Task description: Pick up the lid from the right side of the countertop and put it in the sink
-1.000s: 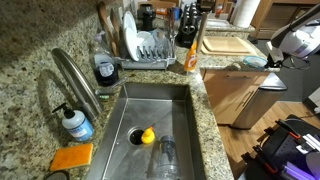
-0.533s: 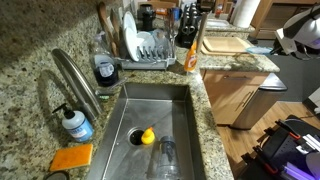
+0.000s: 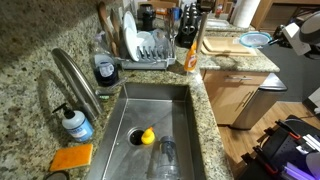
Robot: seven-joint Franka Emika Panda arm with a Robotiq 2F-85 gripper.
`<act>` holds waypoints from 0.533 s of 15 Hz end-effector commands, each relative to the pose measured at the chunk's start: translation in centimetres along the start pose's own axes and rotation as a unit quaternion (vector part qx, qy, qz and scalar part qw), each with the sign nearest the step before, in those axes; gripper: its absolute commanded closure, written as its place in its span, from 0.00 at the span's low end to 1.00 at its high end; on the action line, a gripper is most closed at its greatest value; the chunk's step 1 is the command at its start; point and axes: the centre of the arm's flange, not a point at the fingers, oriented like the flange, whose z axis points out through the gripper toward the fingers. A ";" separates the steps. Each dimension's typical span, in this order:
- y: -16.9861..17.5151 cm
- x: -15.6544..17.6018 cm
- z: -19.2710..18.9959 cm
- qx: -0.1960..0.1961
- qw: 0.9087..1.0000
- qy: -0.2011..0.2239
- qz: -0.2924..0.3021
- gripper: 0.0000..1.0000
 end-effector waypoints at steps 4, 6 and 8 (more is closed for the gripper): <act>-4.3 -2.7 -4.5 0.071 0.996 -0.022 -0.043 0.90; -4.1 -2.6 -4.5 0.069 0.997 -0.021 -0.041 0.90; -3.8 -2.8 -3.8 0.060 0.997 -0.024 -0.042 0.90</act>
